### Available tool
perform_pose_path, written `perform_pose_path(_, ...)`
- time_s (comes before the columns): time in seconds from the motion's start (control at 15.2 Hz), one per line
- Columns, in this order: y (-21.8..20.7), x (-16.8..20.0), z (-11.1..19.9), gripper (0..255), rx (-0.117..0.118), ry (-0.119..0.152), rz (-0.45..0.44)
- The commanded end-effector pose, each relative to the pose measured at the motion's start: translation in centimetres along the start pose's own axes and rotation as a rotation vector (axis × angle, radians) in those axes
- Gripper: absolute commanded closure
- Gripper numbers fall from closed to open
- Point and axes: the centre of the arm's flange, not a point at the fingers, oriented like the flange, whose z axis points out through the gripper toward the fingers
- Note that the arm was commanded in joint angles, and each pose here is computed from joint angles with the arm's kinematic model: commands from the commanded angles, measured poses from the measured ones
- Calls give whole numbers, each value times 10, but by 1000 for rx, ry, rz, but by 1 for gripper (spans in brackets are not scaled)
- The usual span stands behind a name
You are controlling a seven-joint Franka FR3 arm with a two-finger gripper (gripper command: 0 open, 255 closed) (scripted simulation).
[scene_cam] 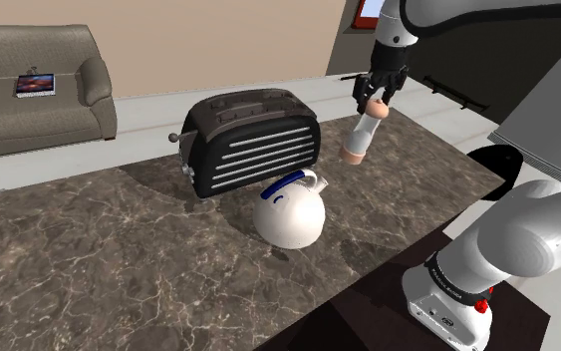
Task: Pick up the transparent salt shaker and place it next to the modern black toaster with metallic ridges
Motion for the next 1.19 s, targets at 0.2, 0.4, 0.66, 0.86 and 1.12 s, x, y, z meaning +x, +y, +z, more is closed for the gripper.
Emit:
perform_pose_path(0.2, -4, 0, 28, 255, 0, 1, 0)
perform_pose_path(0.4, -7, 0, 44, 255, 0, 1, 0)
perform_pose_path(0.66, -10, 0, 65, 255, 0, 1, 0)
perform_pose_path(0.86, -13, 0, 80, 255, 0, 1, 0)
perform_pose_path(1.12, -17, 0, 104, 255, 0, 1, 0)
